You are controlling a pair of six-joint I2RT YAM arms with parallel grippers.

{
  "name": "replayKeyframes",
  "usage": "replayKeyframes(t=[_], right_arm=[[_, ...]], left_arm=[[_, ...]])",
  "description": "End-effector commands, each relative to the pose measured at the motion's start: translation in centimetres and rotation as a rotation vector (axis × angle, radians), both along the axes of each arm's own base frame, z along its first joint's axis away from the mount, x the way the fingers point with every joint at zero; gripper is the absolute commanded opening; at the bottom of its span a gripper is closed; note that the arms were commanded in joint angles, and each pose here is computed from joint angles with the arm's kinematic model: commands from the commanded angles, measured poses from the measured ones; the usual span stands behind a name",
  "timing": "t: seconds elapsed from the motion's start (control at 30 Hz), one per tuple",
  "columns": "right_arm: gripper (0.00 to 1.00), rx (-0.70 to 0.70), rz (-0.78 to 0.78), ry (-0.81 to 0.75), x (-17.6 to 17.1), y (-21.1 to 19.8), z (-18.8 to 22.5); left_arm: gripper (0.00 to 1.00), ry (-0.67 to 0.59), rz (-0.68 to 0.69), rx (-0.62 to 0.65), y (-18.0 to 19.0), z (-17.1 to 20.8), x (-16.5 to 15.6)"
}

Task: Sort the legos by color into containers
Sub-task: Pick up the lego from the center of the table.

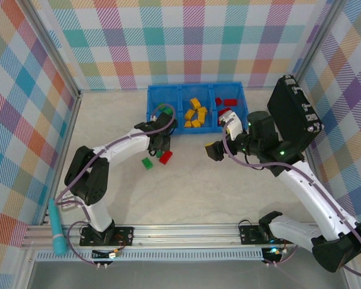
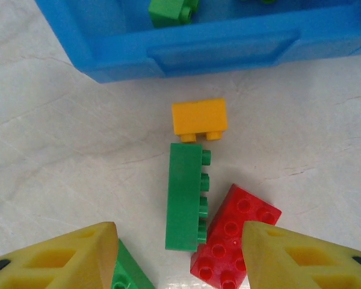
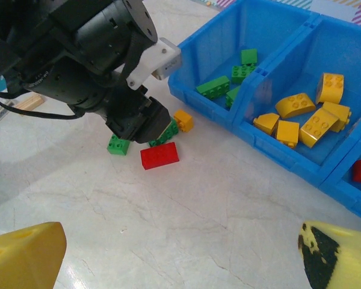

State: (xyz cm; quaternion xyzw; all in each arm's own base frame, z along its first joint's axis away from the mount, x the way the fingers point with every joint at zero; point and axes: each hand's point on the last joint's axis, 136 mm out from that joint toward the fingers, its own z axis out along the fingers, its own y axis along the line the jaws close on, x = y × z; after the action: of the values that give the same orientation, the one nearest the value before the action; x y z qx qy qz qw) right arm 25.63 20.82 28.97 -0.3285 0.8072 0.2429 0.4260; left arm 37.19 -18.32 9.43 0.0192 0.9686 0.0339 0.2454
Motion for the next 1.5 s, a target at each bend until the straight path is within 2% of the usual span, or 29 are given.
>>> replayKeyframes(t=[0.0,0.67,0.8,0.97,1.2,1.47], right_arm=[[0.99,0.012,0.003,-0.008,0.0,0.2,1.0],[0.99,-0.008,-0.002,0.021,0.9,0.6,-0.2],[0.99,-0.006,0.008,0.033,0.8,0.8,-0.4],[0.99,-0.009,0.001,0.03,0.9,0.7,-0.5],[0.99,-0.01,0.004,0.034,1.0,0.8,-0.6],[0.99,-0.01,0.004,0.033,1.0,0.8,-0.6]], left_arm=[[0.56,0.014,0.028,-0.035,-0.1,-0.9,0.7],[0.53,0.11,0.043,-0.058,-0.2,-6.1,2.0],[0.45,0.131,0.048,-0.054,0.0,-7.0,1.8],[0.43,0.148,0.072,-0.057,0.8,-7.7,1.5],[0.33,0.174,0.105,-0.068,1.7,-8.4,0.5],[0.16,0.135,0.106,-0.079,2.0,-6.7,0.6]])
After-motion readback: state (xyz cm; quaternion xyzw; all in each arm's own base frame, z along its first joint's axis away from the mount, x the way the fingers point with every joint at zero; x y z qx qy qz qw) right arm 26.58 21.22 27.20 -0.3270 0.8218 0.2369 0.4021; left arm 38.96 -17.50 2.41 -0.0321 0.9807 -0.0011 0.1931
